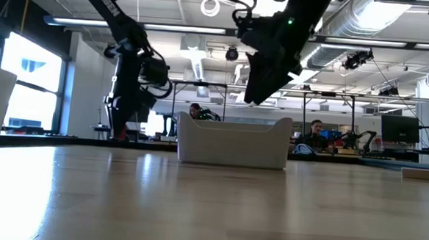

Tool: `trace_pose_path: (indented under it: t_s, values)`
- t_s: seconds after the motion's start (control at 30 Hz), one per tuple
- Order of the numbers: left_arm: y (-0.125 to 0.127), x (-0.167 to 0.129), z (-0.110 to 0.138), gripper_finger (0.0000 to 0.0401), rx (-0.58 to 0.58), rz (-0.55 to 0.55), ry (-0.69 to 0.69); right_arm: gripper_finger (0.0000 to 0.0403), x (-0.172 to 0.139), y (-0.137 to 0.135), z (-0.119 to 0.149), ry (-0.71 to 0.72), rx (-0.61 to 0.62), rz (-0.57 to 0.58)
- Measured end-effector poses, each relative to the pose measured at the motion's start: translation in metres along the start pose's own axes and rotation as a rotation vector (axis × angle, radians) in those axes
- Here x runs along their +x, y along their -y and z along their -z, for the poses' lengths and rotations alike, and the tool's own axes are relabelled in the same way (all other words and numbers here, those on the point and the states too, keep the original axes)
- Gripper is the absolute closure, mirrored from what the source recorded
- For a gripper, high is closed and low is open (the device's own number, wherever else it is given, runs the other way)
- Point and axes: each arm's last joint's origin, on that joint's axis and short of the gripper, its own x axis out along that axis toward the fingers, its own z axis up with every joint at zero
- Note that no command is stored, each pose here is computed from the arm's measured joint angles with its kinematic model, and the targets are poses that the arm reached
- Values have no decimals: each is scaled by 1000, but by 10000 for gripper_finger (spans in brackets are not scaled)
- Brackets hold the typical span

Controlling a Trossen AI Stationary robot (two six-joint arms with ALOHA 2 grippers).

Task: Sort & place blocks by color
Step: Put the red cube block into the transparent bin

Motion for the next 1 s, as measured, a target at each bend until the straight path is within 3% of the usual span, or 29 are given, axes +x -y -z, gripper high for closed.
trace_pose_path:
  t_s: [0.2,0.53,0.77,1.0]
  values:
    - [9,-27,5,290,17,-7,93,199,-18,-1,5,-6,-11,-14]
    - [22,-67,9,291,34,74,323,199,-31,4,11,-50,19,6]
    - [35,-80,-7,291,26,204,532,199,-33,10,21,-146,52,68]
    - [48,-91,-20,291,32,222,689,199,-35,12,30,-230,79,101]
